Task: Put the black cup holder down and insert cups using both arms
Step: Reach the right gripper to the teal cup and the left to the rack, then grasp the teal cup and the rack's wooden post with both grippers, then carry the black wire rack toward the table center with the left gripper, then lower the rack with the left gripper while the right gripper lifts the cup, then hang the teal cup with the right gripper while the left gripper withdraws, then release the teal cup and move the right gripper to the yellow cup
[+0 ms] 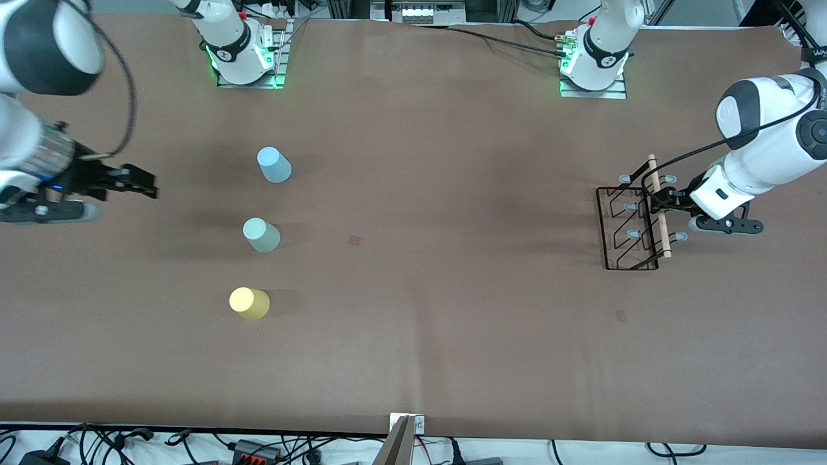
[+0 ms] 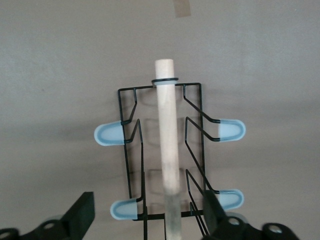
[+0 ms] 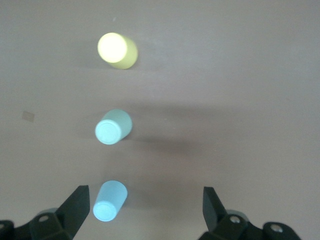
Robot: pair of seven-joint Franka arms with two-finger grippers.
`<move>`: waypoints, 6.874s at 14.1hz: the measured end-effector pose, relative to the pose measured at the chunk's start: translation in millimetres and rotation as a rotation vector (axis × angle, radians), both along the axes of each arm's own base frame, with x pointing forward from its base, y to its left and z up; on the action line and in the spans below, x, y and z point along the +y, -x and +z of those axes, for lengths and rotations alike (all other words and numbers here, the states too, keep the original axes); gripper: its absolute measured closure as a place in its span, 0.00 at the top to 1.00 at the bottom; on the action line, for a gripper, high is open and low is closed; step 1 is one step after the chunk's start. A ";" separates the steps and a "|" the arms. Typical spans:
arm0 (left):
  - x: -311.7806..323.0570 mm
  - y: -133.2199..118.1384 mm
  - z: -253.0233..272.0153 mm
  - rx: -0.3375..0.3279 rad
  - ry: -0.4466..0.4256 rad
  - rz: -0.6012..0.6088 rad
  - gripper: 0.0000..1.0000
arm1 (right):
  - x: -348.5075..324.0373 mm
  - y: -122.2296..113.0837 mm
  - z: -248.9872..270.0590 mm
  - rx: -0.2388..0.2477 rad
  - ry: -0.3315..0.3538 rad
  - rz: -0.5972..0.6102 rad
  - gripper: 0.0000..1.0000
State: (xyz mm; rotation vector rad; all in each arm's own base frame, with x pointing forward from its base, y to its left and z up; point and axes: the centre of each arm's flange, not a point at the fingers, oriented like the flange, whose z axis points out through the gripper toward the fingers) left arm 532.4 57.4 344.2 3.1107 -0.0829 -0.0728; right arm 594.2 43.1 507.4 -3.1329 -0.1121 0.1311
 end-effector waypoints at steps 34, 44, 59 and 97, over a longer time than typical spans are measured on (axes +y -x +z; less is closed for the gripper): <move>-459.1 -27.9 71.8 0.090 0.188 0.149 0.16 | 95.9 -16.2 -279.8 0.247 0.062 -0.227 0.69; -591.8 1.3 1.5 0.075 0.218 0.145 0.16 | 108.4 -41.3 -133.6 0.266 0.022 -0.211 0.64; -349.2 -93.6 169.7 0.057 0.041 0.190 1.00 | 202.1 -15.6 -129.1 0.358 -0.140 -0.210 0.64; -27.6 4.4 292.2 0.017 -0.086 0.165 1.00 | 182.4 -67.4 -137.7 0.012 0.047 -0.461 1.00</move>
